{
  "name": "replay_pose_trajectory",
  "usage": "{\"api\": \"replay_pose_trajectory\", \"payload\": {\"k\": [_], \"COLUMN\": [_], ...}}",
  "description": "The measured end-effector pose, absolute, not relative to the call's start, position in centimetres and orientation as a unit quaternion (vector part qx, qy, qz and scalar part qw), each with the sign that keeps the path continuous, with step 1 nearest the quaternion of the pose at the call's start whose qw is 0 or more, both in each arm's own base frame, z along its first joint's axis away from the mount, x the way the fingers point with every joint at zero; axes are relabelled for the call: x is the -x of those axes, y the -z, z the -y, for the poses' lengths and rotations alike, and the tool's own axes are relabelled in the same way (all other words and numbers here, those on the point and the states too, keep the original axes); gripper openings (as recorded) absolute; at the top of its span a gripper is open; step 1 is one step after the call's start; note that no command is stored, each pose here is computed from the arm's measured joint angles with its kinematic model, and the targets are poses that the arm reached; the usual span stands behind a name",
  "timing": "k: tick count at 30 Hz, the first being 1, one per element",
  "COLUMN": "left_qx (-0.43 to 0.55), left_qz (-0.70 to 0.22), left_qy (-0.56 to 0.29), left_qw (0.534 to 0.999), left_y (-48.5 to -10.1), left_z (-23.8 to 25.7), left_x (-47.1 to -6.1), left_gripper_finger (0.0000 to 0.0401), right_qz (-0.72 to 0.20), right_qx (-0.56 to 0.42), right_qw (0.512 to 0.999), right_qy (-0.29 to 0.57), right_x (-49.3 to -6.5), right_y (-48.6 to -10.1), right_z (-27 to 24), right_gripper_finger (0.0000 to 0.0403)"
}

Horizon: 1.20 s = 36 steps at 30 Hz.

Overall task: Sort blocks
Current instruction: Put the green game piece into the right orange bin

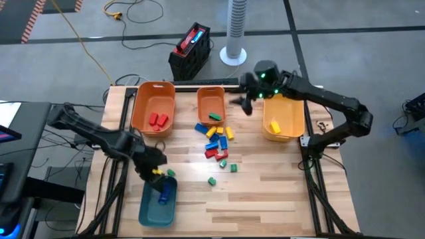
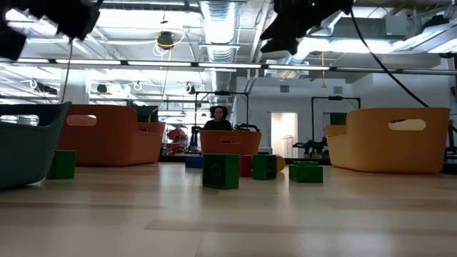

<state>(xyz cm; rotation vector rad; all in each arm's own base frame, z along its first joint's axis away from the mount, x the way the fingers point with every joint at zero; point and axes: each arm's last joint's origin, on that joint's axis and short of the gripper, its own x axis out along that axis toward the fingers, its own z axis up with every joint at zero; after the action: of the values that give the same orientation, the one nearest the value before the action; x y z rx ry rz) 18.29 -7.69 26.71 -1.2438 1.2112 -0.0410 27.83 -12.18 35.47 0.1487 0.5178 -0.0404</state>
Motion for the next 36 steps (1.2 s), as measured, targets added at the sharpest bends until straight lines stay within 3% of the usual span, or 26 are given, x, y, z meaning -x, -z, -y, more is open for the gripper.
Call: {"api": "replay_pose_trajectory", "payload": {"k": [6, 13, 19, 27, 36], "left_qx": [0.531, 0.388, 0.338, 0.327, 0.314], "left_qz": [-0.420, -0.332, -0.322, -0.294, -0.279], "left_qy": [-0.034, -0.201, -0.224, -0.199, -0.195], "left_qw": [0.735, 0.836, 0.855, 0.876, 0.887], "left_y": [-31.6, -32.4, -32.1, -32.6, -32.9], "left_z": [4.1, 1.5, 1.3, 1.6, 1.5], "left_x": [-17.2, -16.9, -17.6, -18.3, -18.5], "left_gripper_finger": [0.0263, 0.0252, 0.0252, 0.0252, 0.0252], "right_qz": [-0.315, -0.397, -0.482, -0.603, -0.618], "right_qx": [-0.040, -0.136, -0.157, -0.141, -0.130], "right_qw": [0.944, 0.906, 0.862, 0.785, 0.775], "right_qy": [-0.089, -0.053, -0.013, 0.020, 0.019], "right_x": [-29.9, -33.7, -35.7, -34.6, -35.6], "right_y": [-33.6, -29.4, -24.8, -21.4, -18.9], "right_z": [7.3, 3.0, -2.7, -7.3, -7.9], "right_gripper_finger": [0.0233, 0.0233, 0.0233, 0.0233, 0.0244]}}
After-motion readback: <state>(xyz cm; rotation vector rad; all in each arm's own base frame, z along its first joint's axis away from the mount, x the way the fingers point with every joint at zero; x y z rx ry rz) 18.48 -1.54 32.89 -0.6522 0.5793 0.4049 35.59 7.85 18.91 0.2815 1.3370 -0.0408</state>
